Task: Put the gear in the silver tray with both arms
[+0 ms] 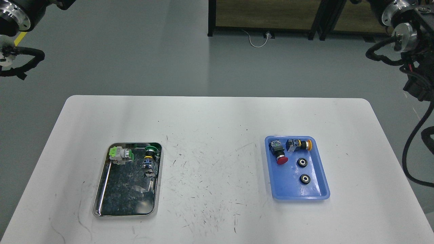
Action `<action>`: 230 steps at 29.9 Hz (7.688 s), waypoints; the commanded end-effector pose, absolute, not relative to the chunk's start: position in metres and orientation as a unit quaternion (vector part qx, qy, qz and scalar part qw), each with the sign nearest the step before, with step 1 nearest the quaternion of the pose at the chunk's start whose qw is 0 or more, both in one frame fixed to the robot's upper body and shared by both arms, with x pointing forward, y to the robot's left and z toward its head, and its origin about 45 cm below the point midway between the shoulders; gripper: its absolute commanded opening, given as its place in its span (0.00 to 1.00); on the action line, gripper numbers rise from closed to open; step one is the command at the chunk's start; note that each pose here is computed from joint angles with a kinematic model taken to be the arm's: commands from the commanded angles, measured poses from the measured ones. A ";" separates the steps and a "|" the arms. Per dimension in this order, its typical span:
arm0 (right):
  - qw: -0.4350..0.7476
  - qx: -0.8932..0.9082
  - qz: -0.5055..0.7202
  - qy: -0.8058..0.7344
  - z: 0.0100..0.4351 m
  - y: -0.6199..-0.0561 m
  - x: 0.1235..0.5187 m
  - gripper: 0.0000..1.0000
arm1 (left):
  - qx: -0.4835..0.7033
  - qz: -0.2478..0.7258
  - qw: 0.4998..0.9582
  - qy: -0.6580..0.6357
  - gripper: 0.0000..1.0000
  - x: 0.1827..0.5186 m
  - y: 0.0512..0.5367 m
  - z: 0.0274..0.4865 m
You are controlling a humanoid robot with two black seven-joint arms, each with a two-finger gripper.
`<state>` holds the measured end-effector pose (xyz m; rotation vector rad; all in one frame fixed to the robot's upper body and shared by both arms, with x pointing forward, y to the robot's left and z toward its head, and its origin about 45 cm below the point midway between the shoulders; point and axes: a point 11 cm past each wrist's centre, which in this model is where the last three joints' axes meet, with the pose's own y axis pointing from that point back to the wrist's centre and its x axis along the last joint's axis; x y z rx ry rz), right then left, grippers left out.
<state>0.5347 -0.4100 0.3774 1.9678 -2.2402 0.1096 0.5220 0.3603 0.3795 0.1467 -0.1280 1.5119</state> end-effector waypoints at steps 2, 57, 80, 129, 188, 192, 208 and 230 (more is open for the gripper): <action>0.078 0.659 0.040 -0.747 0.382 -0.411 0.534 1.00 | 0.076 0.698 0.710 -0.050 0.99 0.522 0.371 0.377; 0.432 0.844 -0.153 -0.277 0.104 -0.382 0.274 1.00 | 0.139 0.651 0.746 0.017 0.98 0.373 0.478 0.291; 0.432 0.835 -0.160 -0.302 0.081 -0.383 0.263 0.91 | 0.135 0.652 0.746 0.014 0.98 0.375 0.477 0.294; 0.429 0.831 -0.175 -0.307 0.067 -0.382 0.262 0.25 | 0.131 0.652 0.747 0.014 0.98 0.378 0.475 0.293; 0.416 0.909 -0.001 -0.023 0.086 -0.101 0.327 0.70 | 0.140 0.642 0.753 0.024 0.99 0.378 0.465 0.278; 0.418 0.908 -0.007 -0.034 0.085 -0.109 0.330 0.75 | 0.137 0.640 0.756 0.024 0.99 0.378 0.465 0.278; 0.338 0.867 -0.042 -0.364 0.194 -0.334 0.423 0.81 | 0.129 0.530 0.838 0.016 0.98 0.397 0.357 0.245; 0.265 0.809 -0.032 -0.524 0.276 -0.456 0.425 0.82 | 0.183 0.348 0.914 0.097 0.97 0.300 0.154 0.079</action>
